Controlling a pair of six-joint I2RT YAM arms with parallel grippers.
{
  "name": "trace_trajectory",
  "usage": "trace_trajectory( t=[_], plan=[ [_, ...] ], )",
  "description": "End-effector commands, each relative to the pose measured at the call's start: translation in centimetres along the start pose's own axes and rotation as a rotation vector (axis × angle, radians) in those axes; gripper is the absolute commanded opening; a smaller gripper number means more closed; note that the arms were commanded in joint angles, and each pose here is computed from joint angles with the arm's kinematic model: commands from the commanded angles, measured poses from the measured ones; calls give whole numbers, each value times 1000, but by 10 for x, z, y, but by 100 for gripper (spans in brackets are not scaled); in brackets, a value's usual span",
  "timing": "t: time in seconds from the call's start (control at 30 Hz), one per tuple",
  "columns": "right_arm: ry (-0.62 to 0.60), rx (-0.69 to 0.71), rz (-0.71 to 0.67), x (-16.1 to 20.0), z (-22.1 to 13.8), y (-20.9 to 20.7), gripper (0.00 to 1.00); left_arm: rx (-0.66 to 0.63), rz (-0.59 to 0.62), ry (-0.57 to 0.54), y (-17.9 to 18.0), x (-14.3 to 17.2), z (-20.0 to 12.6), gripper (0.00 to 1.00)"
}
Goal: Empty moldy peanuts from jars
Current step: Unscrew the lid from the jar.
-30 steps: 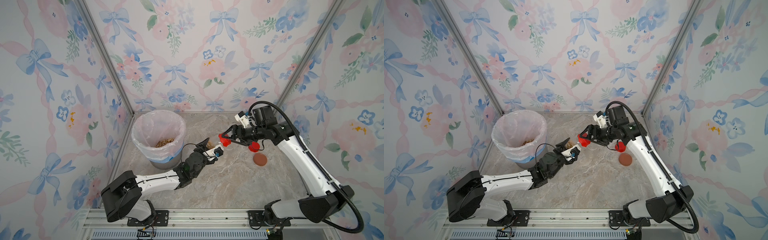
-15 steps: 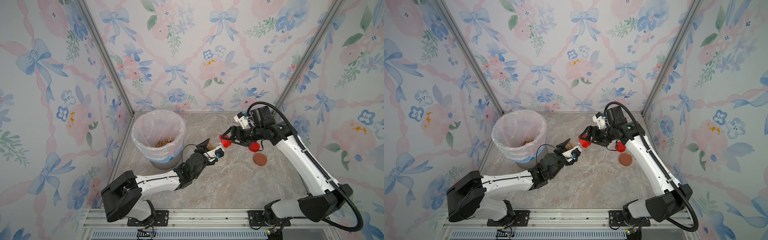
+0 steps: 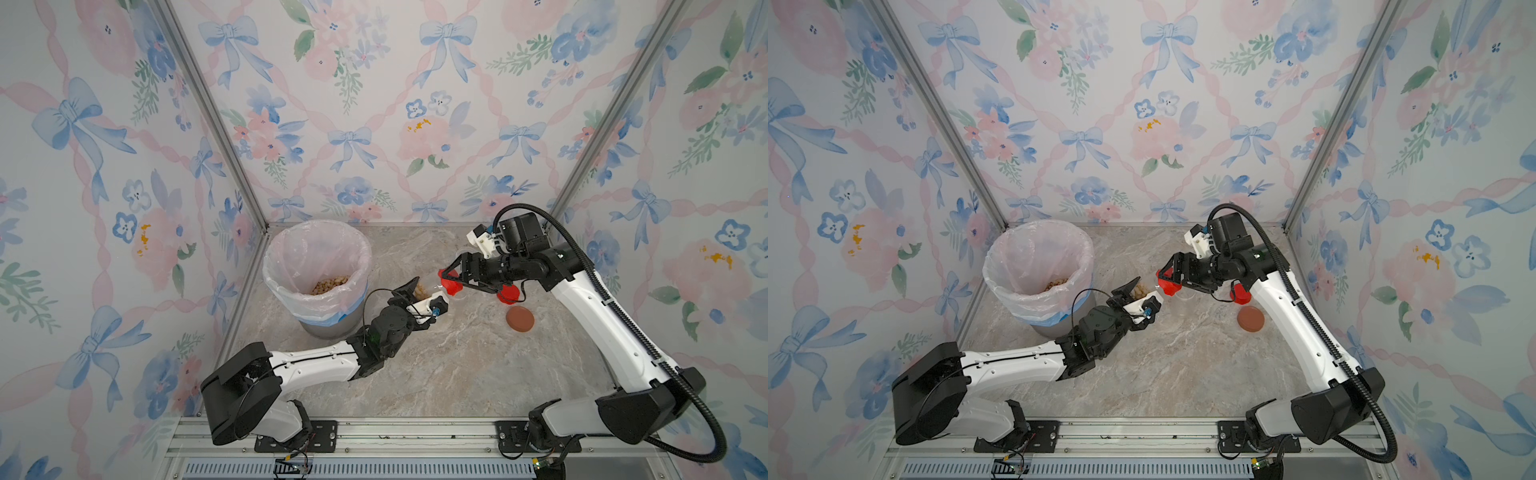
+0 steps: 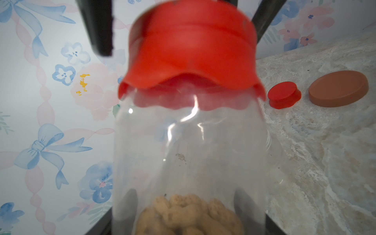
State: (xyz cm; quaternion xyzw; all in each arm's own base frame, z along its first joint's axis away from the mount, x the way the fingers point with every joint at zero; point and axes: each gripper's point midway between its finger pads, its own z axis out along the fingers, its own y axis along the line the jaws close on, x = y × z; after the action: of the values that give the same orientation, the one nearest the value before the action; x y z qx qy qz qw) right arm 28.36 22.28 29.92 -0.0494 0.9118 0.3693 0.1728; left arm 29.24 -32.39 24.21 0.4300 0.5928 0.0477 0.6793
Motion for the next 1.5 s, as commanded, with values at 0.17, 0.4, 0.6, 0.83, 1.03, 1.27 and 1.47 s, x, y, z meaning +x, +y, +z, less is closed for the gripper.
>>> trace_trajectory(
  t=[0.17,0.4,0.6,0.83,1.03,1.27,1.47],
  plan=[
    [40,-25,-36,8,11,5,65,-36,-39,-63,18,-23,-7,27],
    [44,-156,-320,17,6,28,44,117,-188,-204,8,-41,-31,26],
    [63,-242,-631,23,7,41,43,290,-306,-373,4,-72,-64,26],
    [155,-282,-844,33,5,59,44,285,-303,-367,10,-70,-71,26],
    [228,-251,-869,27,12,53,46,263,-296,-343,15,-66,-71,26],
    [203,-247,-861,22,10,54,60,245,-278,-308,14,-57,-67,25],
    [44,-254,-815,2,-9,55,90,230,-275,-293,17,-53,-64,25]
  ],
)
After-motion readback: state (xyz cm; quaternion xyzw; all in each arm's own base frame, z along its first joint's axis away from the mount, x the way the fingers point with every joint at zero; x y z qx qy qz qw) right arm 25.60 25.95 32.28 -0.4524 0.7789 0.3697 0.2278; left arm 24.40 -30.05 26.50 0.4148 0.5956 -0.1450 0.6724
